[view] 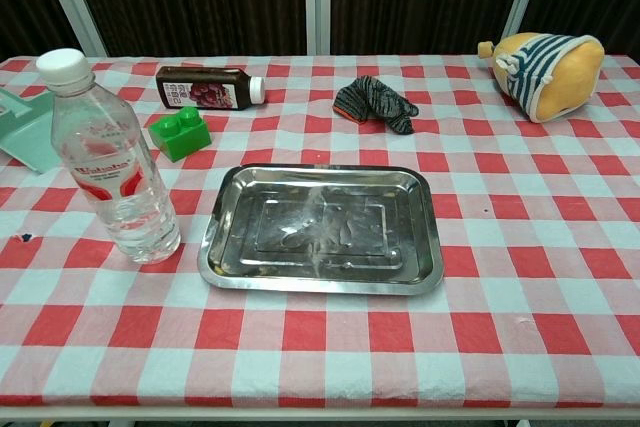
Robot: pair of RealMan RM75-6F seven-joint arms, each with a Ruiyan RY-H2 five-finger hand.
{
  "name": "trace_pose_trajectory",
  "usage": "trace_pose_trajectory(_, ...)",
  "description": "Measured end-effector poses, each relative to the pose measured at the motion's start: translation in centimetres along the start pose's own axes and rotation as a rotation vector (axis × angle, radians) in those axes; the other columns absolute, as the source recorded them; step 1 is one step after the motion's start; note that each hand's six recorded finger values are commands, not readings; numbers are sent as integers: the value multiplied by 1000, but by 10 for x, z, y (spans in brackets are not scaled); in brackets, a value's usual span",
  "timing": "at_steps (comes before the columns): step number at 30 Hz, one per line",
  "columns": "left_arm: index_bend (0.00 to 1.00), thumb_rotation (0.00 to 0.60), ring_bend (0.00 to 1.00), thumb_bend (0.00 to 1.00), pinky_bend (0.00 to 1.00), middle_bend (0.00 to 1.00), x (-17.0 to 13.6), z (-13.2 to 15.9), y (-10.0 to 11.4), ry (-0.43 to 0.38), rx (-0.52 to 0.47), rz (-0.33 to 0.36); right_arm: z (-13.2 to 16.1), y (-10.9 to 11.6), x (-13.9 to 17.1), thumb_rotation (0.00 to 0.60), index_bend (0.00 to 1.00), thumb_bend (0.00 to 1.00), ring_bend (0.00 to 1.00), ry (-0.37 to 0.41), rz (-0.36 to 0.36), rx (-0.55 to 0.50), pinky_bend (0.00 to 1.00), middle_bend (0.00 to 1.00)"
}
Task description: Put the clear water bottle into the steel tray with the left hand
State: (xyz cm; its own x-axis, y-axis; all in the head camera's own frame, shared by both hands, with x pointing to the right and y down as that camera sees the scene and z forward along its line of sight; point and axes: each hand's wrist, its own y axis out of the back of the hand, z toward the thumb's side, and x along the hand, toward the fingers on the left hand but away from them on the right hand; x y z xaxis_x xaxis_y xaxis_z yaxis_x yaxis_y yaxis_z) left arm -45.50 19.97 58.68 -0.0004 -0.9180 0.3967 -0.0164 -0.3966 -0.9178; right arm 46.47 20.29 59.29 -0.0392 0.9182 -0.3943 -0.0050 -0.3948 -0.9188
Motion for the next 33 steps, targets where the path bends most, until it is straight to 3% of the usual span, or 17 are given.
trace_pose_trajectory(8, 150, 600, 42, 58, 160, 165, 1, 6, -3, -12, -35, -7, 0, 2, 0, 600, 0, 101, 0, 0, -4, -5, 0, 0)
trace_pose_trajectory(13, 150, 600, 41, 57, 160, 165, 0, 8, -9, 5, -144, -30, -2, 2, -1, 600, 0, 101, 0, -2, -3, -6, 0, 0)
trace_pose_trajectory(17, 150, 600, 44, 29, 160, 166, -2, 10, -17, 26, -303, -54, -3, 0, -1, 600, 0, 101, 0, 0, 0, 1, 0, 0)
trace_pose_trajectory(23, 150, 600, 47, 0, 162, 166, -4, 20, -38, 63, -649, -119, -4, -1, -2, 600, 0, 101, 0, 1, -1, 2, 0, 0)
trace_pose_trajectory(27, 143, 600, 47, 0, 168, 166, -1, 43, -59, 83, -867, -153, -4, -5, -2, 600, 0, 101, 0, -2, 11, 10, 0, 0)
trace_pose_trajectory(33, 141, 600, 48, 0, 169, 166, 9, 79, -80, 74, -985, -160, -5, -4, -2, 600, 0, 101, 0, -6, 9, 8, 0, 0)
